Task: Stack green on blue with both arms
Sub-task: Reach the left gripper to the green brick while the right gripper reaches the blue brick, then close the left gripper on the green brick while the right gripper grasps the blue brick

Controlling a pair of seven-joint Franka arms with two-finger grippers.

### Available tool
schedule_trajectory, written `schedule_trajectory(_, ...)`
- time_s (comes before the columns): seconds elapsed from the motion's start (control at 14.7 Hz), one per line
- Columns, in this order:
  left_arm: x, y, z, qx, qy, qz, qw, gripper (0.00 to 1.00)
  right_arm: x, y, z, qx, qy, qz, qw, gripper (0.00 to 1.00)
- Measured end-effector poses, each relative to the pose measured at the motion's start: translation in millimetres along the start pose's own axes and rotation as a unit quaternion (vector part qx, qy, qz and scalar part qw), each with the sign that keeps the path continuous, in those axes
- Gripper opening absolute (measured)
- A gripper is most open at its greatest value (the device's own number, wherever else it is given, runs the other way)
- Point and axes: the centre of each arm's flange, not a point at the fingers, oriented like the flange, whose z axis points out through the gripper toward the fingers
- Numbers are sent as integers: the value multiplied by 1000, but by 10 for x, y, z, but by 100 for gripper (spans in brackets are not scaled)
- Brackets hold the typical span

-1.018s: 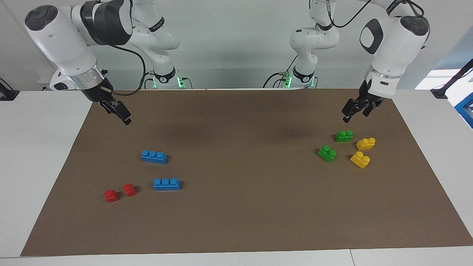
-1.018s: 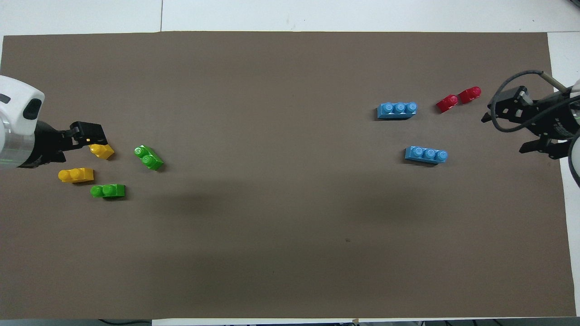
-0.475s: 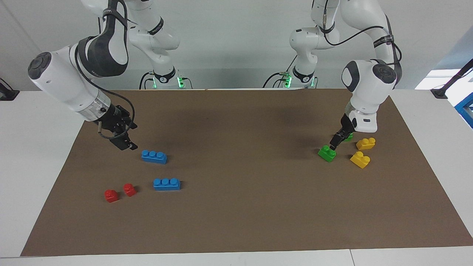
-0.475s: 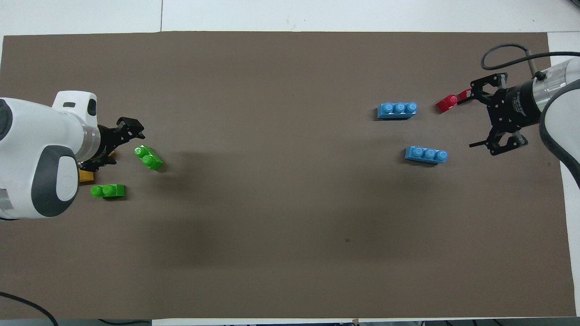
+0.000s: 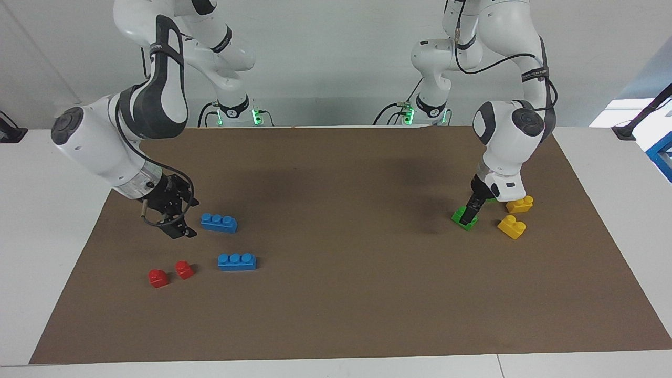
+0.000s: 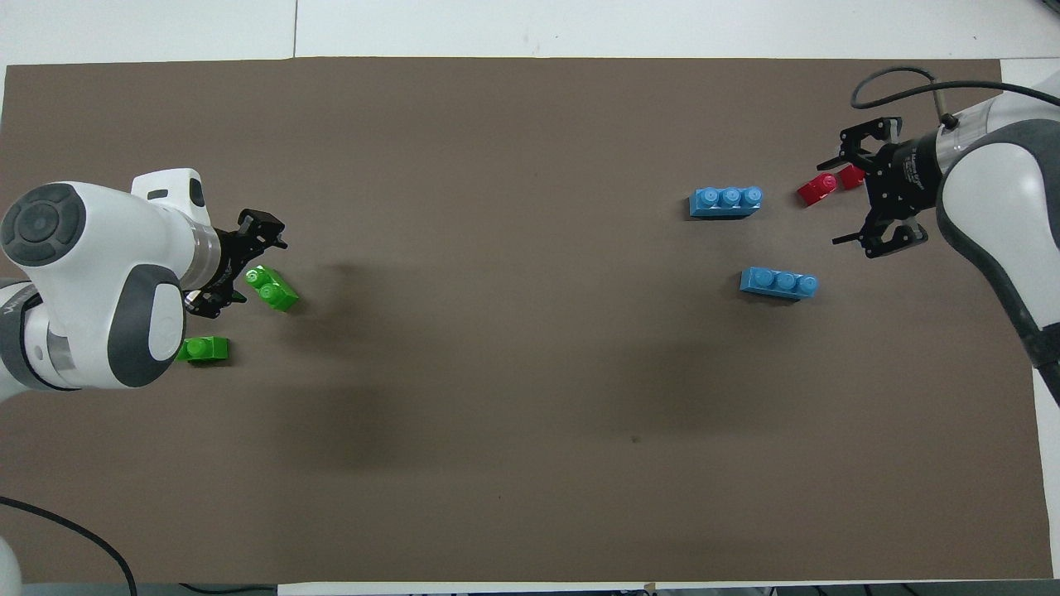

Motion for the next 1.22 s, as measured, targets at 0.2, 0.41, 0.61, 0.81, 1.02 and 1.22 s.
schedule_trajectory(0.2, -11, -75, 104, 12, -4, 0, 1000, 100, 56, -104, 298, -1, -21, 14, 1000, 100)
schedule_trajectory(0.41, -8, -92, 222, 15, -1, 3, 1000, 100, 70, -288, 455, 0, -27, 24, 999, 100)
schedule_trajectory(0.61, 56, -116, 326, 14, 1, 0, 1000, 100, -37, -427, 575, -2, -29, 31, 999, 100)
schedule_trajectory(0.81, 98, -117, 464, 14, 8, 4, 1000, 100, -111, -524, 680, 10, -31, 37, 999, 100)
schedule_trajectory(1.02, 178, -141, 579, 10, 15, 3, 1000, 100, -56, -563, 829, 14, -34, 43, 998, 100)
schedule_trajectory(1.22, 203, -159, 637, 12, 14, 6, 1000, 100, -5, -604, 991, 9, -35, 46, 998, 100)
